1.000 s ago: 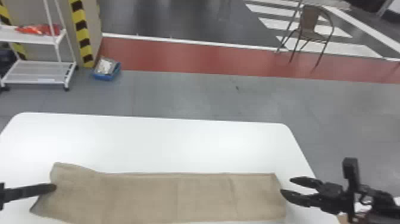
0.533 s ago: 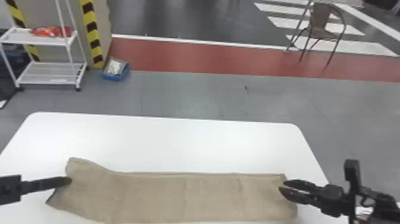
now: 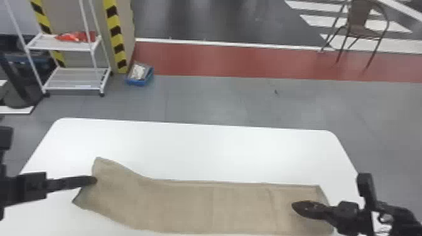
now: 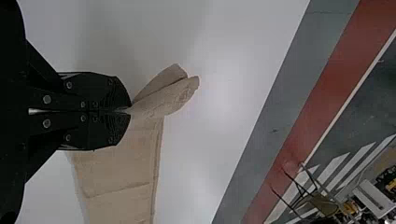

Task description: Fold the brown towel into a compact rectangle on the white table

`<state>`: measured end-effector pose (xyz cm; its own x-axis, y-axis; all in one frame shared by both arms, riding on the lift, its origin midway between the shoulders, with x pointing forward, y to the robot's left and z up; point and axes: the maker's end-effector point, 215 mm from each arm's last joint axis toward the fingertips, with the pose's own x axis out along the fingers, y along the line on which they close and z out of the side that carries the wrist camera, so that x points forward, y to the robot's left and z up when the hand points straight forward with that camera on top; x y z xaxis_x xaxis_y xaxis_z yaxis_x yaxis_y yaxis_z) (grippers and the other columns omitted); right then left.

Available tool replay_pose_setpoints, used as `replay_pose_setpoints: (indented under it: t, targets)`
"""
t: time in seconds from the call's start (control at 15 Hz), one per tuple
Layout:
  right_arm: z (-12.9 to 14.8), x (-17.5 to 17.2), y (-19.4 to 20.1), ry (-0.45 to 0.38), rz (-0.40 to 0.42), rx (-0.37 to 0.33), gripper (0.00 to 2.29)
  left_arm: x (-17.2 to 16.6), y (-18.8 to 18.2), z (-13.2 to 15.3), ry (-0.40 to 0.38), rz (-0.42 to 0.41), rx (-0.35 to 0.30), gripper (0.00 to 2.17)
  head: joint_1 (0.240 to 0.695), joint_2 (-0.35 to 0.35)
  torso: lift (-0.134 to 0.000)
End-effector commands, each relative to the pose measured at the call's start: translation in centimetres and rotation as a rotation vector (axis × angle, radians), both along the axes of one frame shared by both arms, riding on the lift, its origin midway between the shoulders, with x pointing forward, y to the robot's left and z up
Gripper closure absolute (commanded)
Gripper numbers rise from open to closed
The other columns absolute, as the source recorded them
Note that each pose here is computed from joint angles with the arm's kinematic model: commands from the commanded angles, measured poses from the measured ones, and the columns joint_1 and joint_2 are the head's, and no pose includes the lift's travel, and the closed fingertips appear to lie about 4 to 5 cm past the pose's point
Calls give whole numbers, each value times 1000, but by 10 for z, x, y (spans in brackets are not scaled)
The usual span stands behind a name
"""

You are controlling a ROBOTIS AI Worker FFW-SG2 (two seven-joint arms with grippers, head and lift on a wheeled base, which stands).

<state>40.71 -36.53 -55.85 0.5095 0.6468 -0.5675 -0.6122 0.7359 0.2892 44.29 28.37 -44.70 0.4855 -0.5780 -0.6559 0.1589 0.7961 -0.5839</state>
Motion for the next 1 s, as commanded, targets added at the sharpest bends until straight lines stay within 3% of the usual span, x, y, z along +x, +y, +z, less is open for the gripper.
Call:
replay_pose_setpoints:
  t: [0.0, 0.53, 0.93]
  targets:
    - [-8, -1, 17, 13, 24, -2, 1291, 2, -2, 6, -5, -1, -11, 1436, 695, -114, 0]
    - [-31, 6, 73, 40, 82, -10, 1291, 7, -14, 47, -9, -19, -48, 1436, 695, -56, 0]
    - [-18, 33, 129, -4, 106, 52, 1291, 14, -21, 61, -44, -38, -43, 1436, 695, 9, 0]
